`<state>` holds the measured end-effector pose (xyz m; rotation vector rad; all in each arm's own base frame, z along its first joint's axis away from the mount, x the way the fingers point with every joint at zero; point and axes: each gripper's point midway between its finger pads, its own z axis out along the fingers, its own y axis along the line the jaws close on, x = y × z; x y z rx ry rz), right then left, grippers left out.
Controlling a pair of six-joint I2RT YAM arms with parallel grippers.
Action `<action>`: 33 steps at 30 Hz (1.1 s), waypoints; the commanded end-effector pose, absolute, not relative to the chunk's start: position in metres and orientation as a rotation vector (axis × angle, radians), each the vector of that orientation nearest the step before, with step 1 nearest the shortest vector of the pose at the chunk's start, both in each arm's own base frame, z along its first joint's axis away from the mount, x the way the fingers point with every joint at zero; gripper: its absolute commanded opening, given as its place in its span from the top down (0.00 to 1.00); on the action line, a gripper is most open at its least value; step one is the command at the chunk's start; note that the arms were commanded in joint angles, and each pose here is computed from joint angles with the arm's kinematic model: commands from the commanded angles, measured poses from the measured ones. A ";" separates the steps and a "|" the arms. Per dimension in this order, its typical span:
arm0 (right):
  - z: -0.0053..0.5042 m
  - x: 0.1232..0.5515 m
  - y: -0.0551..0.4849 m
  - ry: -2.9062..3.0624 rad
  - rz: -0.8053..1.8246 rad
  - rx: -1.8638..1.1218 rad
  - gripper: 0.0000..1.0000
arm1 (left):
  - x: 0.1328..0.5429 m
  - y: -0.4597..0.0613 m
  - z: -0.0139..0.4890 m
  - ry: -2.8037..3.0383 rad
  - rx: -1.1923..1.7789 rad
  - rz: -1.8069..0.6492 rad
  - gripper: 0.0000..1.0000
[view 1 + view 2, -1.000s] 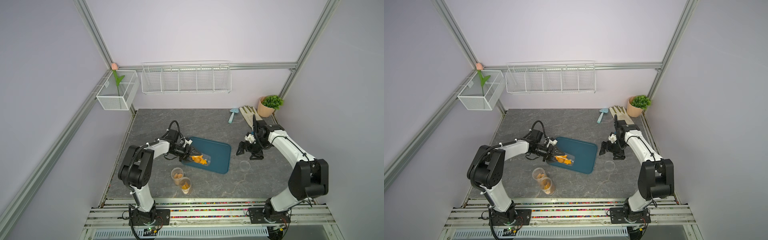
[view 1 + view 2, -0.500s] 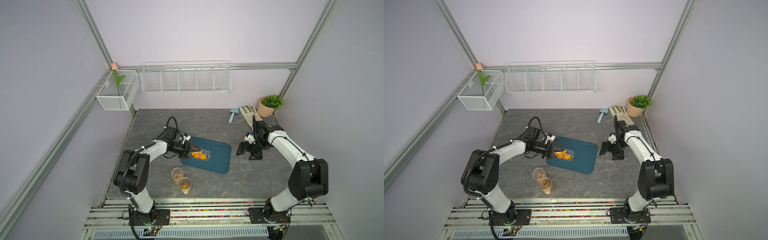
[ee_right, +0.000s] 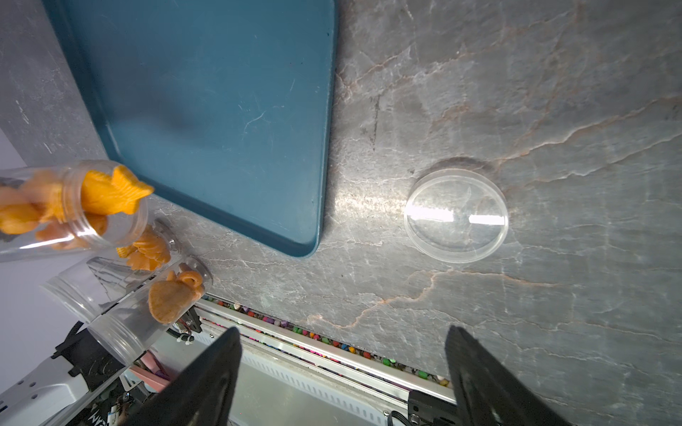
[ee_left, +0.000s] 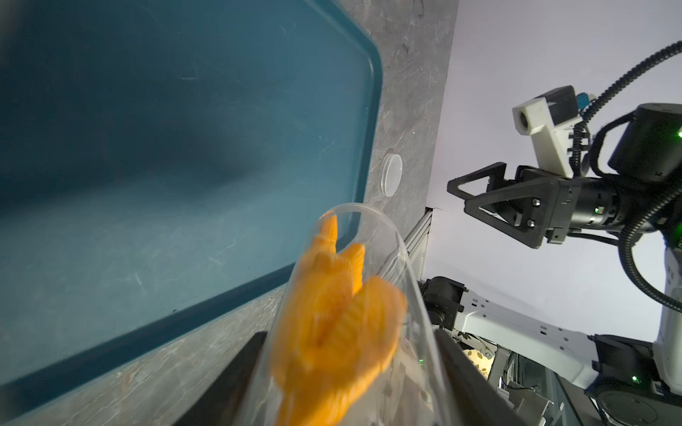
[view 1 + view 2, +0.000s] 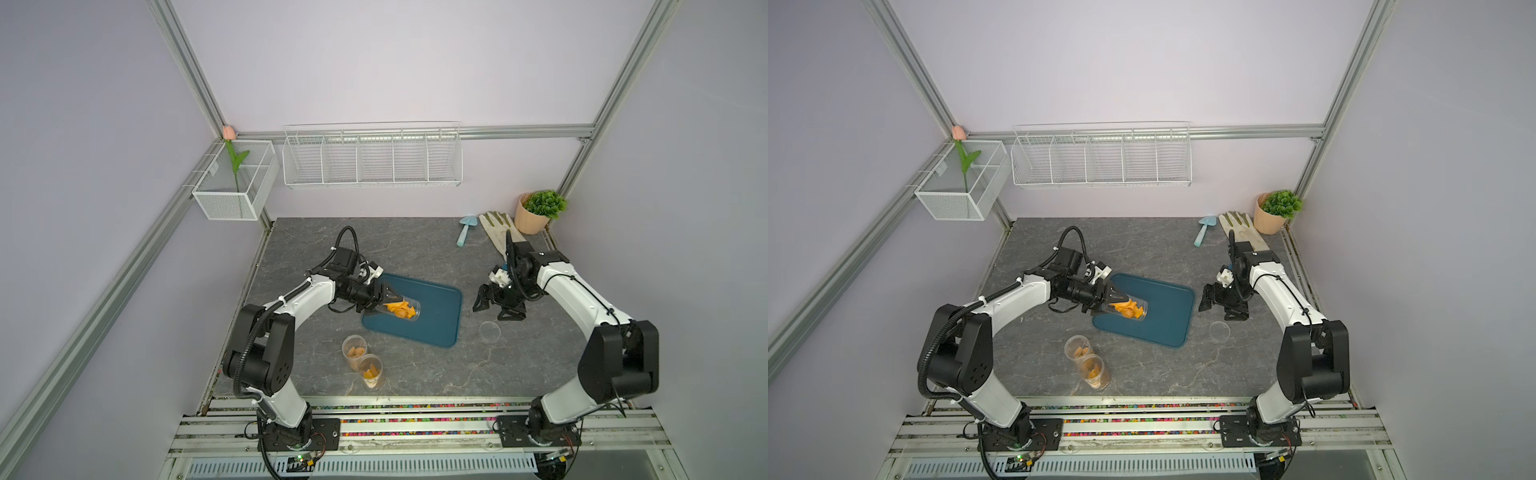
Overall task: Pour the cookies out of the jar
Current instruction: Pour the cookies in the jar onto the tray.
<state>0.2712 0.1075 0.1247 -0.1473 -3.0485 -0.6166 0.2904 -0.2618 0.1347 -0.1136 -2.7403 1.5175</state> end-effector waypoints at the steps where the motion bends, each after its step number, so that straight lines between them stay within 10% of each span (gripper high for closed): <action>1: 0.128 0.264 0.110 -3.054 -0.632 -0.122 0.12 | 0.296 -0.265 0.149 -2.640 -0.045 1.709 0.36; 33: 0.122 0.267 0.115 -3.031 -0.654 -0.123 0.12 | 0.290 -0.236 0.150 -2.898 -0.195 1.401 0.36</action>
